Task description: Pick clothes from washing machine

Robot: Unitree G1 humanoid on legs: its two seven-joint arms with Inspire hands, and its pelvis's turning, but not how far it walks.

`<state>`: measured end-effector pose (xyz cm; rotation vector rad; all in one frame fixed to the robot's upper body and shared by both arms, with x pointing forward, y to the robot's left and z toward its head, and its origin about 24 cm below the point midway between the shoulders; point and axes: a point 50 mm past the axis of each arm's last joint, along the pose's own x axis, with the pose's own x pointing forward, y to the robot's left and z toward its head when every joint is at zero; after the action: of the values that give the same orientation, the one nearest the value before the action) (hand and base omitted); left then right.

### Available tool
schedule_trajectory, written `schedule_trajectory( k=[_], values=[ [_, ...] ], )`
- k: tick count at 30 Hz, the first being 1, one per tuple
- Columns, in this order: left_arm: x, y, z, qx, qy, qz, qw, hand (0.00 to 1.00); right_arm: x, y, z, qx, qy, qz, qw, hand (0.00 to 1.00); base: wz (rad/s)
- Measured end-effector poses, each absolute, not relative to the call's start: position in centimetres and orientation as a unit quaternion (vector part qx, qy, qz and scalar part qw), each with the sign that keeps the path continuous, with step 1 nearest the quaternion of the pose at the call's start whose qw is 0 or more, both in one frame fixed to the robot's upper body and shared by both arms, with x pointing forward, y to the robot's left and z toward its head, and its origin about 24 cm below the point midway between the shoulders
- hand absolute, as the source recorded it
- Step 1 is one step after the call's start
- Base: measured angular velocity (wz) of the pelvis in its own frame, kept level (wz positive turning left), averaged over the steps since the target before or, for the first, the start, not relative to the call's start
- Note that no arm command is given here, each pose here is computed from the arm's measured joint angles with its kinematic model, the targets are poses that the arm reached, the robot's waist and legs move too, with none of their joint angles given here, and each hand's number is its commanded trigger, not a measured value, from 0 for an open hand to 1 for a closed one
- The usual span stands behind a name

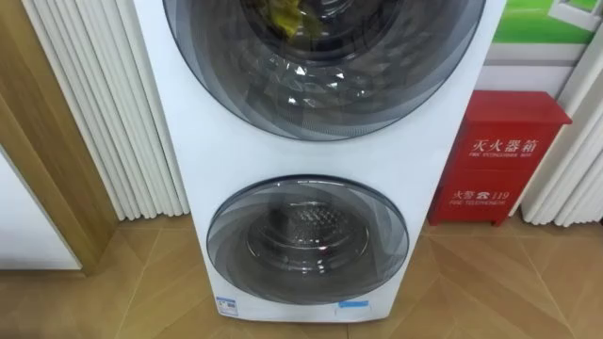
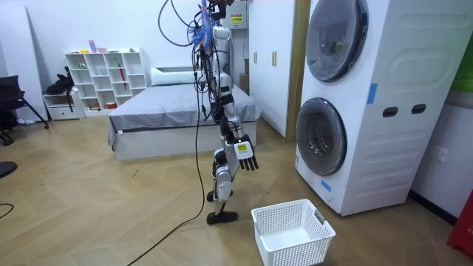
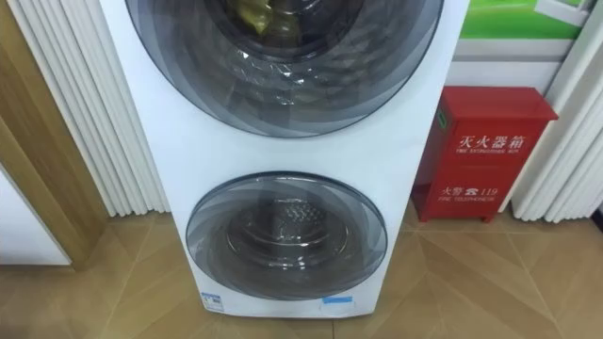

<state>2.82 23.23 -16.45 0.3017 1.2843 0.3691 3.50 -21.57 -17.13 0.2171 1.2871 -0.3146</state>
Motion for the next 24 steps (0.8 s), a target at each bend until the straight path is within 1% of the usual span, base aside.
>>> schedule_trajectory(
  k=[20,23,24],
  values=[
    [2.7,23.3,-16.5,0.124,0.595,0.179,0.773,0.00,3.9,-21.5,-17.2,0.116,0.599,-0.140,0.780,0.00,0.00],
    [2.7,23.4,-16.5,0.121,0.595,0.176,0.775,0.00,6.6,-21.9,-16.5,0.085,0.573,-0.127,0.805,0.00,-0.02],
    [2.7,23.5,-16.4,0.123,0.595,0.176,0.774,0.00,8.6,-22.3,-15.8,0.072,0.542,-0.126,0.828,0.00,0.00]
  ],
)
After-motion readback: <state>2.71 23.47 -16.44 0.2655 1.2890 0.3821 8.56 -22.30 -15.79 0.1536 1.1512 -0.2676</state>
